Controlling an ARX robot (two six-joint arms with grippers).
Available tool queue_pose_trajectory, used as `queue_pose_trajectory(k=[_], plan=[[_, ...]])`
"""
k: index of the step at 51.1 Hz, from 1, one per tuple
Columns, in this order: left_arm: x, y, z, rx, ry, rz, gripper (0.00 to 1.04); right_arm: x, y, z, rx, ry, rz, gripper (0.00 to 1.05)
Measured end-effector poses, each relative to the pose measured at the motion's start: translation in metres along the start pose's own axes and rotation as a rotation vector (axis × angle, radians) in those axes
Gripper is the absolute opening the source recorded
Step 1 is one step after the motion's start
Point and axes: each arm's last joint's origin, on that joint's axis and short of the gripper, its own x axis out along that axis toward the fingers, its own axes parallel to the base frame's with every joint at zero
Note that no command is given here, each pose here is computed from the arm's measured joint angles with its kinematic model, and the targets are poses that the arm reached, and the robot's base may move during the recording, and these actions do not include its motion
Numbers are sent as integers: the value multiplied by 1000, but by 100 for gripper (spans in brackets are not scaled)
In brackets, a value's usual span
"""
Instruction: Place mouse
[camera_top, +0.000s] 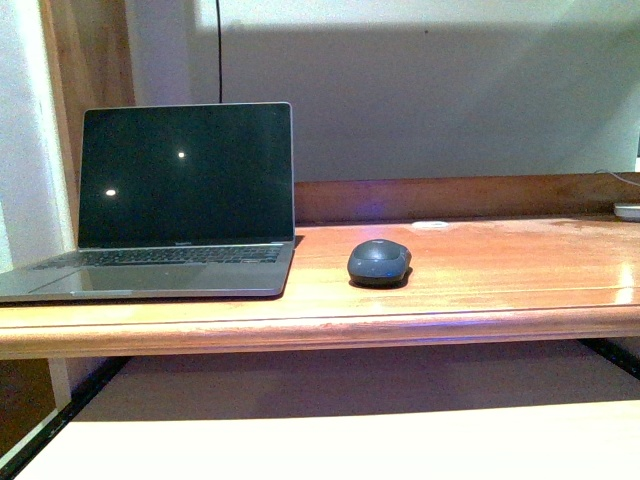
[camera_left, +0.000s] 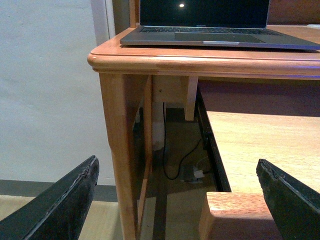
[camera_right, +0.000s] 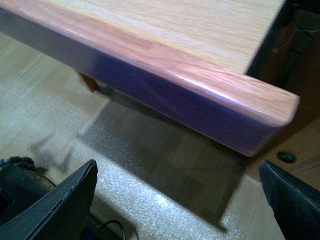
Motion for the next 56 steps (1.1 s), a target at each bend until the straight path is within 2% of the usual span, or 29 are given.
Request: queue_pose_trajectory(k=[10,17,36,56], plan=[[0,0,0,0,0,0,97,17,22,5,-107,-27,61,97],[0,0,0,0,0,0,97,28,33,12,-134,-48,94,97],[0,0,0,0,0,0,97,65,50,22,-135,-56,114,97],[0,0,0,0,0,0,97,116,63,56,-95,-122,93,97]])
